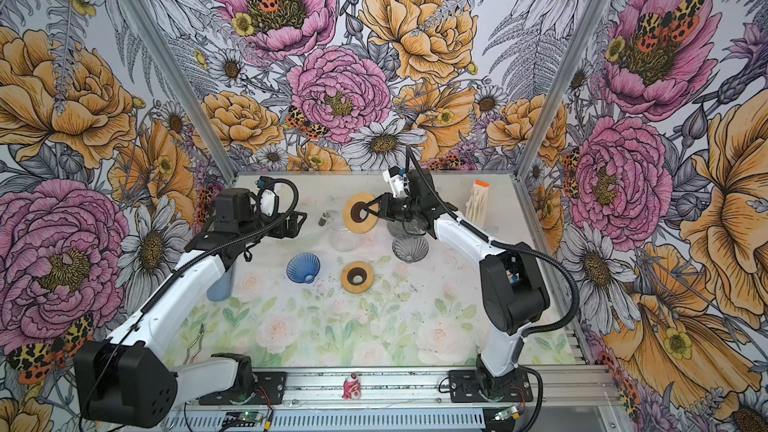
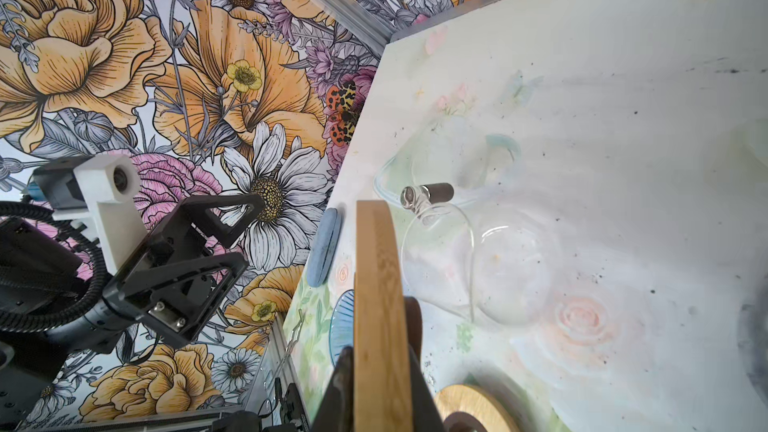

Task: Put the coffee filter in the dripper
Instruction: 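Lift the bamboo stand with the right gripper and carry it farther away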

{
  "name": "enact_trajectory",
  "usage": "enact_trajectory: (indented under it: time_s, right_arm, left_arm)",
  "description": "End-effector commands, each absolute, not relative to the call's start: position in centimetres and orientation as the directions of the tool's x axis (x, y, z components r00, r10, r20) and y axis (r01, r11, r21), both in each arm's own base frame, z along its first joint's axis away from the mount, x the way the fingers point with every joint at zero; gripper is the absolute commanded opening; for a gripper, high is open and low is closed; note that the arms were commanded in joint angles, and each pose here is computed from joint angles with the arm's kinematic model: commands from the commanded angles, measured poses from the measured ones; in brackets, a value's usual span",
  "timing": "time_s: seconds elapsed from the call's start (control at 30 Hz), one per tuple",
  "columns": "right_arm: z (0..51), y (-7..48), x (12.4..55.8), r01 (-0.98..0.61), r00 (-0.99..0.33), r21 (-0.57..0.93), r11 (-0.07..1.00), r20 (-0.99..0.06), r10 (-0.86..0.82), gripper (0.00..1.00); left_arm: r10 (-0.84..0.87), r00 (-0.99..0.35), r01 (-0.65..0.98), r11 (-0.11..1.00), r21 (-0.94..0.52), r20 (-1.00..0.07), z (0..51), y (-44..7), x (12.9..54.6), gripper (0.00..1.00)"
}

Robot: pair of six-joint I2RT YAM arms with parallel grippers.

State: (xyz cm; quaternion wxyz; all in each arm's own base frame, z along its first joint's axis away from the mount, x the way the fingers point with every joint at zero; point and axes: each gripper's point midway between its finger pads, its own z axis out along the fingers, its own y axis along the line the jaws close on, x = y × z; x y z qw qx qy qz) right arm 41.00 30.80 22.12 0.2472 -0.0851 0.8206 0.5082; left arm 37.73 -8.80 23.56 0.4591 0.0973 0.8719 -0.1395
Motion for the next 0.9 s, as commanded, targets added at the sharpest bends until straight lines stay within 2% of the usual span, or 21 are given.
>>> enact_trajectory:
  time_s: [0.0,0.37,0.87]
  right_arm:
    - [24.6,32.6,42.4,-0.435,-0.839,0.798,0.418,-0.527,0.134,0.00]
    - [21.3,35.7,44.1,-0.369,-0.889,0.839,0.400,-0.444,0.111,0.00]
    - [18.7,36.7,45.8,-0.342,-0.899,0.849,0.403,-0.420,0.123,0.00]
  left_arm:
    - [0.012,-0.571,0.249,0.955,-0.159,-0.821,24.0,-7.7,38.0,0.99]
    - [-0.004,-0.595,0.221,0.961,-0.168,-0.804,23.4,-6.4,37.5,0.99]
    - [-0.009,-0.625,0.223,0.956,-0.189,-0.781,22.3,-6.3,37.1,0.99]
